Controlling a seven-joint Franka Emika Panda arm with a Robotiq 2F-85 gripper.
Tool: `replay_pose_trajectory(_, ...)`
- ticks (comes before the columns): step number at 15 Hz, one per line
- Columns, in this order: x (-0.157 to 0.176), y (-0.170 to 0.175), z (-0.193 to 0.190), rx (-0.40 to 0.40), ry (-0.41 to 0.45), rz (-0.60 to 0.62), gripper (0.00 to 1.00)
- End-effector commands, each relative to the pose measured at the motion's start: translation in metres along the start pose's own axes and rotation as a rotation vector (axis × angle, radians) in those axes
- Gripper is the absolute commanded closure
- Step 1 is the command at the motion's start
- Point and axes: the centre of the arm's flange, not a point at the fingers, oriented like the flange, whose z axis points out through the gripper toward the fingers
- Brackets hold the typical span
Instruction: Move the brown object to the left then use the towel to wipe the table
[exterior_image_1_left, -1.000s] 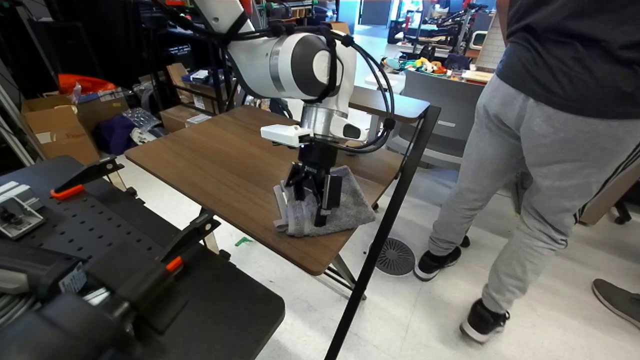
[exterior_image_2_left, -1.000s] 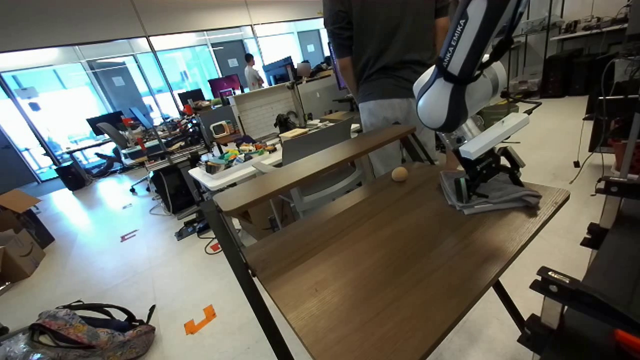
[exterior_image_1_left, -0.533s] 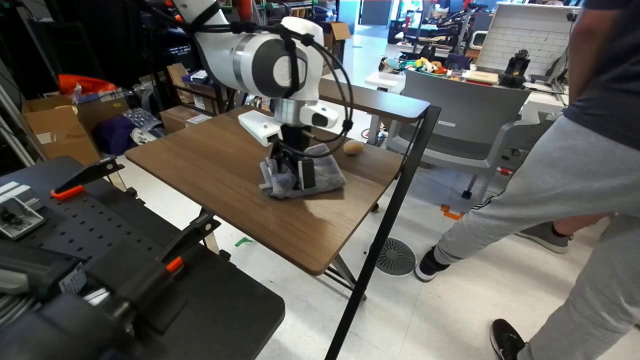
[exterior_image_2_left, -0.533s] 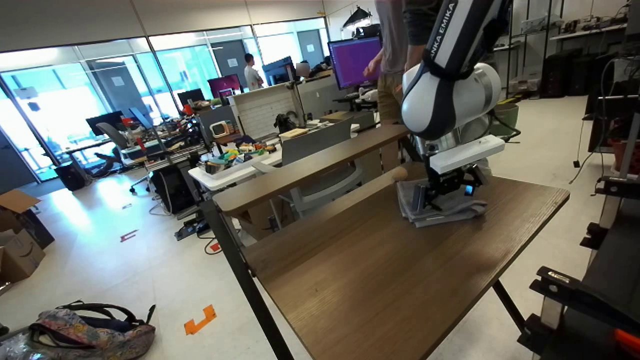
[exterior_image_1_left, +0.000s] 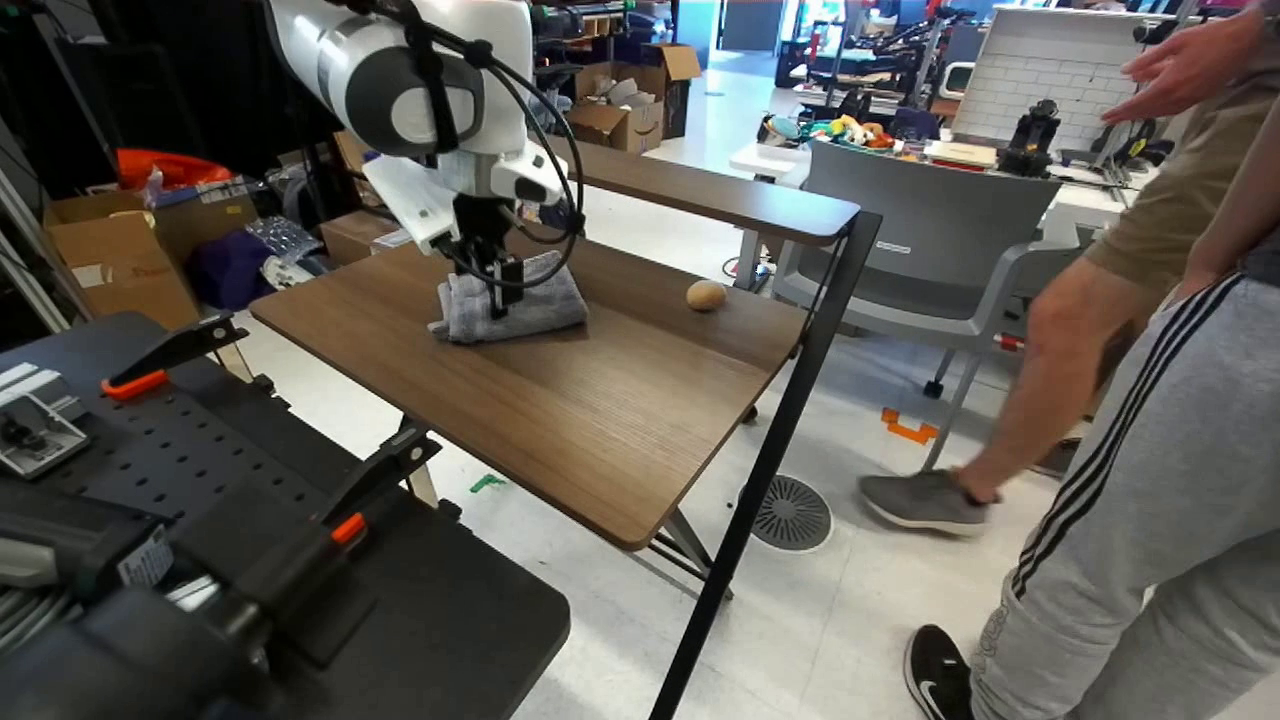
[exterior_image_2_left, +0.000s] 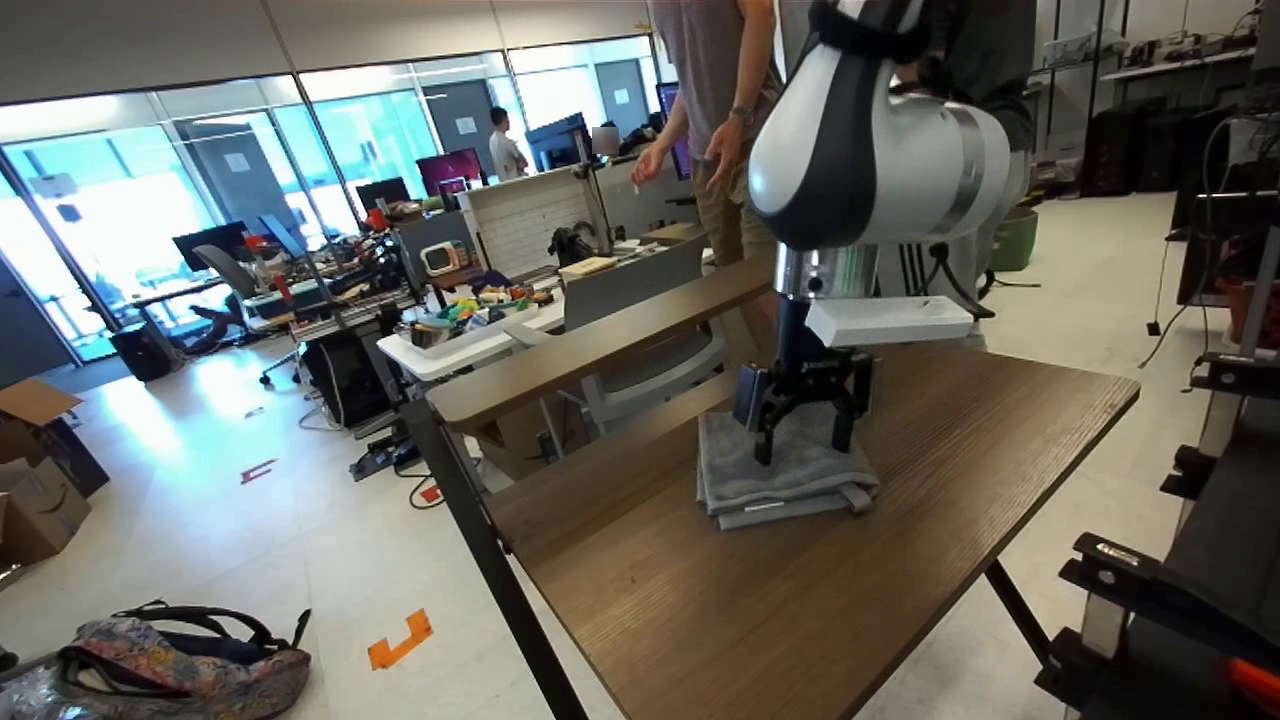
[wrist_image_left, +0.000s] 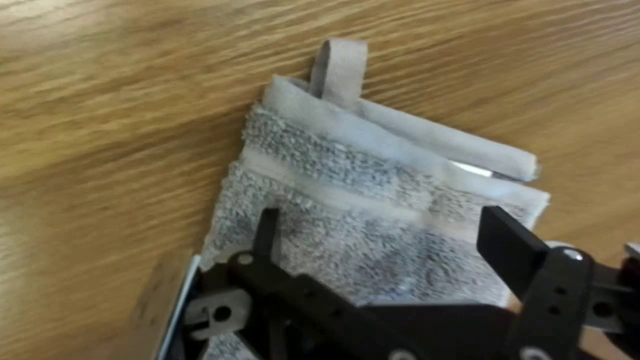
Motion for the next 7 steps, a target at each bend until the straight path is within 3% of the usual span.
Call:
replay_pose_trajectory(1, -0.024, -0.005, -0.074, 0.173, 0.08, -0.065, 0.0)
replay_pose_trajectory(4, -0.03, -0.005, -0.124, 0.314, 0.114, -0.141, 0.0)
replay_pose_trajectory(5, -0.006, -0.024, -0.087, 0.23, 0.109, -0.099, 0.0)
replay_pose_trajectory(7, -0.008, -0.021, -0.113, 0.271, 0.137, -0.132, 0.0)
